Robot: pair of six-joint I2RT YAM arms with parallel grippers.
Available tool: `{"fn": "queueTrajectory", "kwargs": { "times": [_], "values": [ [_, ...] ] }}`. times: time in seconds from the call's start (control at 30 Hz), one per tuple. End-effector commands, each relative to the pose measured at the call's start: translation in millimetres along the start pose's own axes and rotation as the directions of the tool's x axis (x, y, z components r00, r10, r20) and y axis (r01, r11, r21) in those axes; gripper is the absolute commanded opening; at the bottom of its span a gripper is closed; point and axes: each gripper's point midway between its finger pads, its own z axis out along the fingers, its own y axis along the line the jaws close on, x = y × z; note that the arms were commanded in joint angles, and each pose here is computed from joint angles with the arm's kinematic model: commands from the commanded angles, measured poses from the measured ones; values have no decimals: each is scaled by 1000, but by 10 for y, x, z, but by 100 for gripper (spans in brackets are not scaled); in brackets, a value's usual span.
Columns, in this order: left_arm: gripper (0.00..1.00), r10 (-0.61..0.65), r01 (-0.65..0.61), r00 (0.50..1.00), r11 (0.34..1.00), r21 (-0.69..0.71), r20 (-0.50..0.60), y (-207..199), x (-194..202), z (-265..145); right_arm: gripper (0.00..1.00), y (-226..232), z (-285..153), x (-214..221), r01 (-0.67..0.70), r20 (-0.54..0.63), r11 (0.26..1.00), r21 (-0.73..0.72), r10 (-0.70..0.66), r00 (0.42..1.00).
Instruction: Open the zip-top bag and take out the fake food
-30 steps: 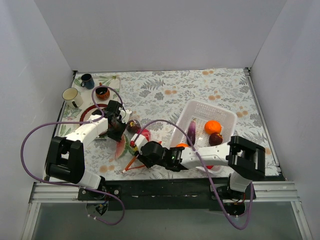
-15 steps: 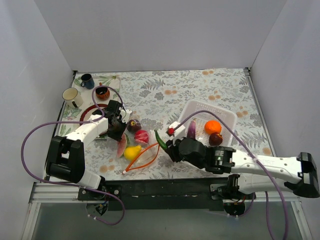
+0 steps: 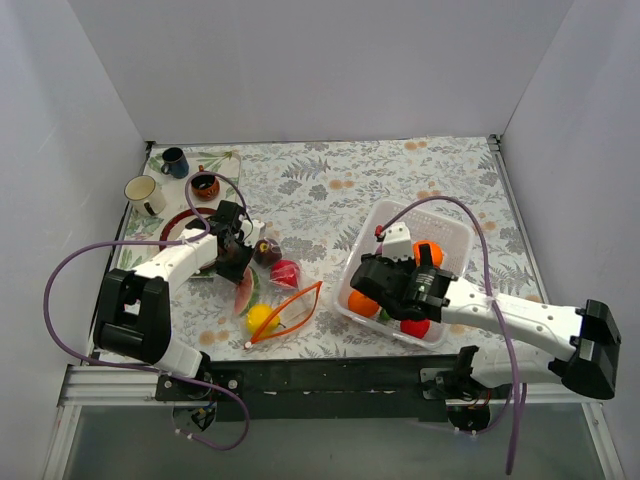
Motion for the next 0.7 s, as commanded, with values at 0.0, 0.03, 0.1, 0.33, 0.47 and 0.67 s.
{"fn": "queueTrajectory", "kwargs": {
  "times": [0.0,0.03,0.1,0.33,0.47,0.67],
  "values": [
    [0,0,0,1000,1000,-7,29,10,-56,-83,99,-137,40,-227,8,20,993,116,-11,1000],
    [0,2,-1,1000,1000,-8,29,9,-58,-87,99,-71,8,-355,-9,36,996,93,5,999],
    [0,0,0,999,1000,-12,32,18,-61,-94,99,182,-36,-506,24,65,1000,-4,-24,998],
    [0,0,0,1000,1000,-8,29,8,-52,-70,66,1455,-494,-564,228,246,884,-408,-134,960],
    [0,-2,2,1000,1000,-6,25,4,-38,-54,44,2007,-580,-206,320,267,758,-569,-198,943],
    [0,-6,6,999,1000,-8,33,8,-55,-69,46,2639,-735,30,375,322,547,-748,-195,926]
  ]
}}
